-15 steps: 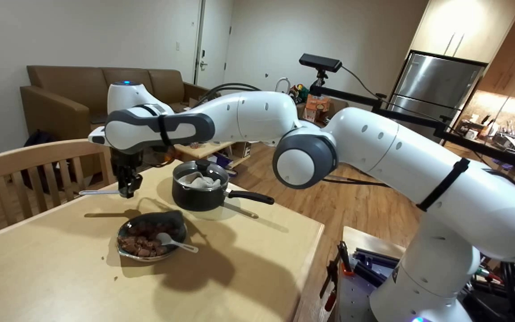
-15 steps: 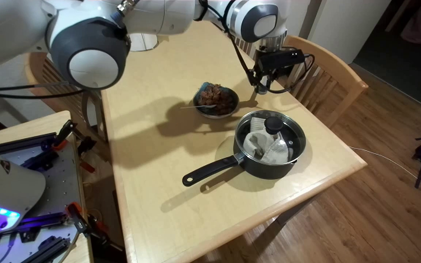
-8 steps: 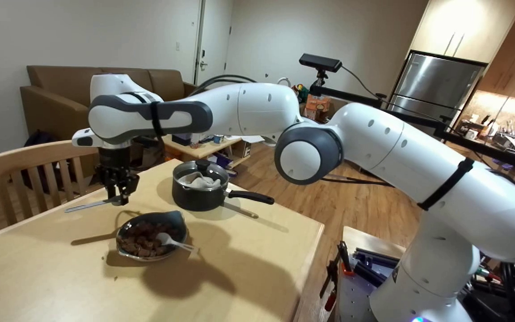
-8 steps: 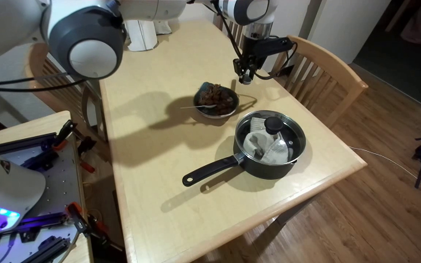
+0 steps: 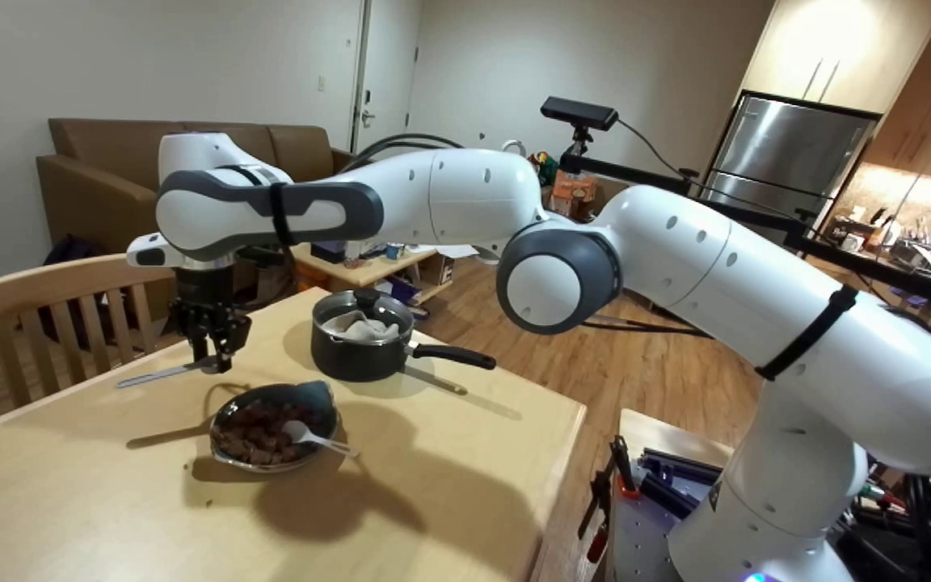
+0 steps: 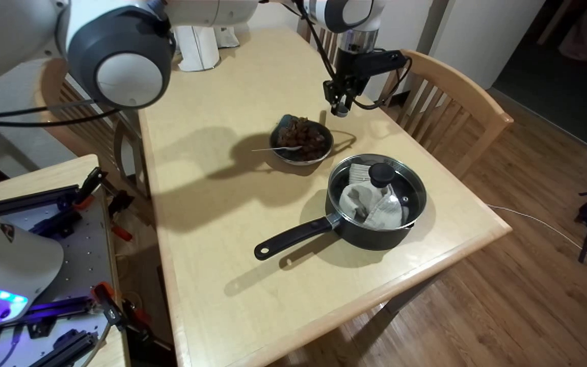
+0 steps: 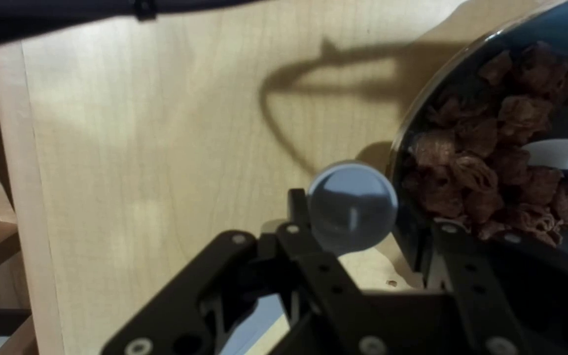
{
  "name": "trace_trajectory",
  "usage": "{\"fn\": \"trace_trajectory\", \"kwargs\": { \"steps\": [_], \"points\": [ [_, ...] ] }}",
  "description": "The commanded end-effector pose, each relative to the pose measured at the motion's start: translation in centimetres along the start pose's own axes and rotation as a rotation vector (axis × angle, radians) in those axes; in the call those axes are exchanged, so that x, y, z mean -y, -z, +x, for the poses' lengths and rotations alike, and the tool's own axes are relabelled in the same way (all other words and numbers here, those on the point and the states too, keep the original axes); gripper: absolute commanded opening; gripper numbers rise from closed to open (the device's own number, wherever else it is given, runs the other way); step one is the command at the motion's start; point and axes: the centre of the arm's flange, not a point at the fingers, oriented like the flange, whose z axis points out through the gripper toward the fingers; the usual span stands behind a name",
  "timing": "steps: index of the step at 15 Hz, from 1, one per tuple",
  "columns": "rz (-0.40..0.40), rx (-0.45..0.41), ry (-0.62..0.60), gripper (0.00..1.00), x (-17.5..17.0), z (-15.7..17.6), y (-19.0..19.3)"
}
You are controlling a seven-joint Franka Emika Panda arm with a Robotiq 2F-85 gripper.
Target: Put the gray spoon in the bowl
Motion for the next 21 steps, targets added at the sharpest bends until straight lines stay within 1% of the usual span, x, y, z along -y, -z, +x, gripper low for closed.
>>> {"fn": "trace_trajectory", "kwargs": {
  "steps": [1, 6, 7, 8, 10, 11, 13, 17, 19, 20, 21],
  "points": [
    [0.03, -0.018, 0.155, 0.2, 0.0, 0.0, 0.1],
    [0.136, -0.052, 0.399, 0.2, 1.3, -0.3, -0.4],
    [0.131, -0.016, 0.363, 0.2, 1.6, -0.3, -0.5],
    [0.109, -0.029, 0.33, 0.45, 1.3, 0.2, -1.0],
    [0.116, -0.026, 0.333, 0.45, 1.3, 0.1, -1.1],
    [0.116, -0.026, 0.333, 0.2, 1.3, 0.1, -1.1],
    [0.159, -0.05, 0.488, 0.2, 1.4, 0.7, -1.0],
    [0.176, -0.076, 0.689, 0.2, 2.0, 1.7, -0.7],
    [0.204, -0.078, 0.787, 0.2, 2.5, 1.9, -0.5],
    [0.174, -0.076, 0.692, 0.45, 2.3, 2.0, -1.6],
    [0.183, -0.081, 0.723, 0.45, 2.4, 2.1, -1.6]
  ]
}}
